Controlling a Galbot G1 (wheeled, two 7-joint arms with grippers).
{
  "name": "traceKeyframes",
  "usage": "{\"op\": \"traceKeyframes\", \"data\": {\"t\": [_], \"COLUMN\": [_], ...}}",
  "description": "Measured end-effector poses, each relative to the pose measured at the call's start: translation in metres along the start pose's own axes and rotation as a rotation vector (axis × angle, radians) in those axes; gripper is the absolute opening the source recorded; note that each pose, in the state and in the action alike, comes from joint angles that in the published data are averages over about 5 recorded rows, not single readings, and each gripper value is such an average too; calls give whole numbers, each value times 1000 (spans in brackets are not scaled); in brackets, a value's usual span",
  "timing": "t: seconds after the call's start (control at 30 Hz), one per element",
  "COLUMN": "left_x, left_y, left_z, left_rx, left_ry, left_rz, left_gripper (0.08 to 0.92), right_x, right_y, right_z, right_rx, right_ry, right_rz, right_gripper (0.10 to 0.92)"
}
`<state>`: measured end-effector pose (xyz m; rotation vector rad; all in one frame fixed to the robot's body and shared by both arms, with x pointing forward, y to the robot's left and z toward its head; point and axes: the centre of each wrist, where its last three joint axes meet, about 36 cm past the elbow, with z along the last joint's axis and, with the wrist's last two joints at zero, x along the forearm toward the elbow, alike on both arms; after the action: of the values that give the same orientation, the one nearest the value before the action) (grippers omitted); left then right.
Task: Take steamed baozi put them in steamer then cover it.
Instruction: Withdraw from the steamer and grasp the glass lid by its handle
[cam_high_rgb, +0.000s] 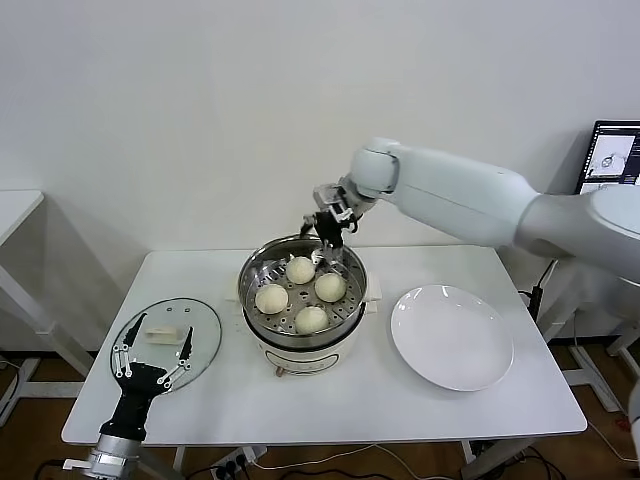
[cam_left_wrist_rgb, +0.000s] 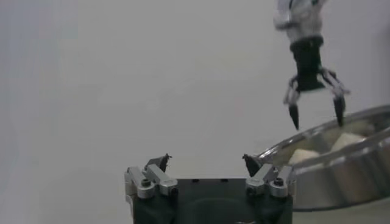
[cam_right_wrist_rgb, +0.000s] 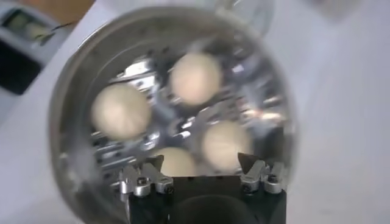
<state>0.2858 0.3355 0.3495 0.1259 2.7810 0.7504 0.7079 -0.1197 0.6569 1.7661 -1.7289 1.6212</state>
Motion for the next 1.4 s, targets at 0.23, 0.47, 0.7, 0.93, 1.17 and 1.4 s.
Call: {"op": "traceKeyframes", "data": {"t": [0.23,0.47,0.7,0.93,1.17,1.4], "left_x": [-7,-13,-17,-14,-12,-18], "left_y": [11,18,32,47,53,53], "left_z": [12,21,37,60,89,117], "left_rx": [-164,-296,-476,-698,-878,-1000], "left_ry": [15,42,86,151,185,179], "left_rz": [-8,-14,8,60,114,149], "left_gripper": [823,823,823,823,823,823], "right_x": [12,13,3,-18,-39,-54], "right_y": [46,115,195,273,340,390], "right_z": [38,86,124,145,148,146], "right_rx": [-127,-360,-575,-748,-882,-976], "right_ry": [-193,-306,-351,-369,-365,-333], "right_rz": [490,893,1150,1306,1401,1447], "right_gripper": [823,823,823,823,823,823]}}
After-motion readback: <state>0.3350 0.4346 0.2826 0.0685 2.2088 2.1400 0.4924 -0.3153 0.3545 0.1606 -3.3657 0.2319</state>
